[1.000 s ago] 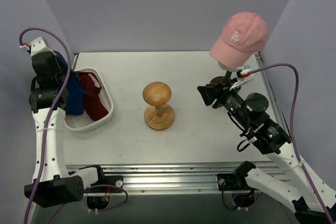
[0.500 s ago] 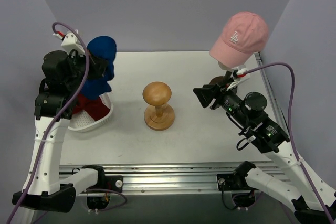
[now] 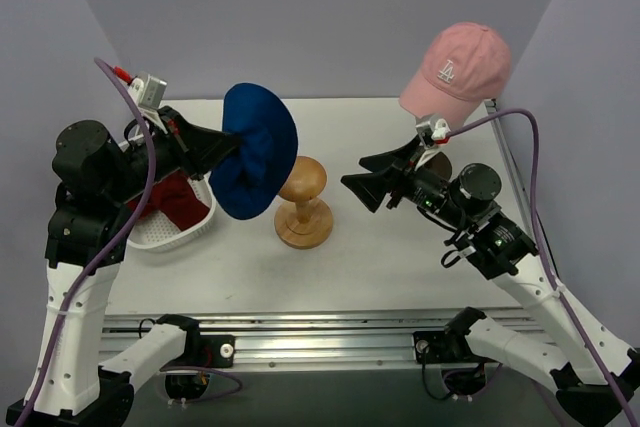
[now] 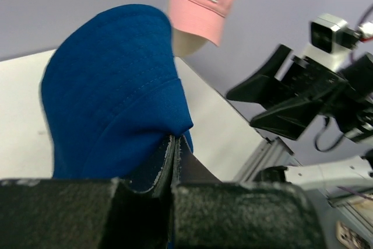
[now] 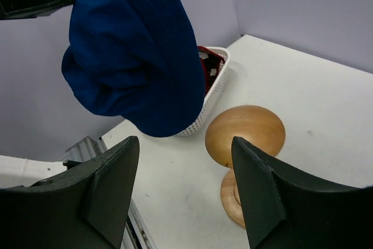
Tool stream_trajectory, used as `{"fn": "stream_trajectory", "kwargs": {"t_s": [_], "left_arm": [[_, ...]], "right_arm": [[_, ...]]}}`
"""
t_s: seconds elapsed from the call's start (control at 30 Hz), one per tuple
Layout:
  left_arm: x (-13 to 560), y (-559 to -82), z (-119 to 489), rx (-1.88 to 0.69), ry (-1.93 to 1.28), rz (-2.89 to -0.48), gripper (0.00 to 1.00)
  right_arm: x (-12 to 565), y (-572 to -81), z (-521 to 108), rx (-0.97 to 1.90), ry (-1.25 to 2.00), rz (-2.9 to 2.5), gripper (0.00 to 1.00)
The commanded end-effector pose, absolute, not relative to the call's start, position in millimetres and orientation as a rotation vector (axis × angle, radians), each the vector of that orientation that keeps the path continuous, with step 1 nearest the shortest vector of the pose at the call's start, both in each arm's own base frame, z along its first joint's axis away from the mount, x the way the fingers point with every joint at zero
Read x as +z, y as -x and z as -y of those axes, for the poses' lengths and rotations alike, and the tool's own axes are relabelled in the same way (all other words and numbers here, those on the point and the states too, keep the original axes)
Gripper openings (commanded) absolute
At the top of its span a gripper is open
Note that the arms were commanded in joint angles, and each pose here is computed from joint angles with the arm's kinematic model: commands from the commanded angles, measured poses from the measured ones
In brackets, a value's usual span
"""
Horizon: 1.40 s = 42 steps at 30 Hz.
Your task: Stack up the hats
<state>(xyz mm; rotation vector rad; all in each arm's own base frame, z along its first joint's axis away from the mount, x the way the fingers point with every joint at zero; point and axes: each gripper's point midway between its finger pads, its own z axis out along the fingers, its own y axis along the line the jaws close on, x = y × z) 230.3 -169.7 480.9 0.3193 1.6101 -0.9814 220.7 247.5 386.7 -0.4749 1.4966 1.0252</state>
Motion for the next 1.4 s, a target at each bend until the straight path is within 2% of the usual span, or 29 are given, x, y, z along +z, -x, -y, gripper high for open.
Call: {"fn": "stream_trajectory", "kwargs": {"t_s": [0.0, 0.23, 0.53, 1.0, 1.07, 1.1, 1.2, 1.23, 1.37], "left_arm": [[493, -202, 186, -1.134, -0.429, -1.541, 0.02], [480, -195, 190, -1.185, -0.443, -1.558, 0.02], [469, -199, 196, -1.217, -0.453, -1.576, 0.02], [445, -214, 206, -1.26, -0.493, -1.628, 0.02], [443, -219, 206, -1.249, -0.488, -1.631, 0.02], [440, -223, 205, -1.241, -0.477, -1.643, 0.02], [434, -242, 201, -1.172, -0.415, -1.676, 0.02], [425, -252, 200, -1.142, -0.391, -1.712, 0.02], [416, -290, 194, -1.049, -0.279, -1.773, 0.02]], "right_arm": [[425, -206, -267, 1.12, 0.613, -1.32, 0.62], [428, -204, -293, 1.143, 0.759, -1.26, 0.63], [427, -229, -318, 1.101, 0.835, -1.238, 0.64], [391, -265, -343, 1.039, 0.9, -1.288, 0.61], [386, -268, -342, 1.036, 0.898, -1.299, 0.5], [385, -268, -341, 1.035, 0.893, -1.304, 0.37], [387, -272, -332, 1.026, 0.836, -1.302, 0.18], [388, -274, -330, 1.038, 0.801, -1.313, 0.0], [381, -287, -322, 1.02, 0.703, -1.358, 0.0]]}}
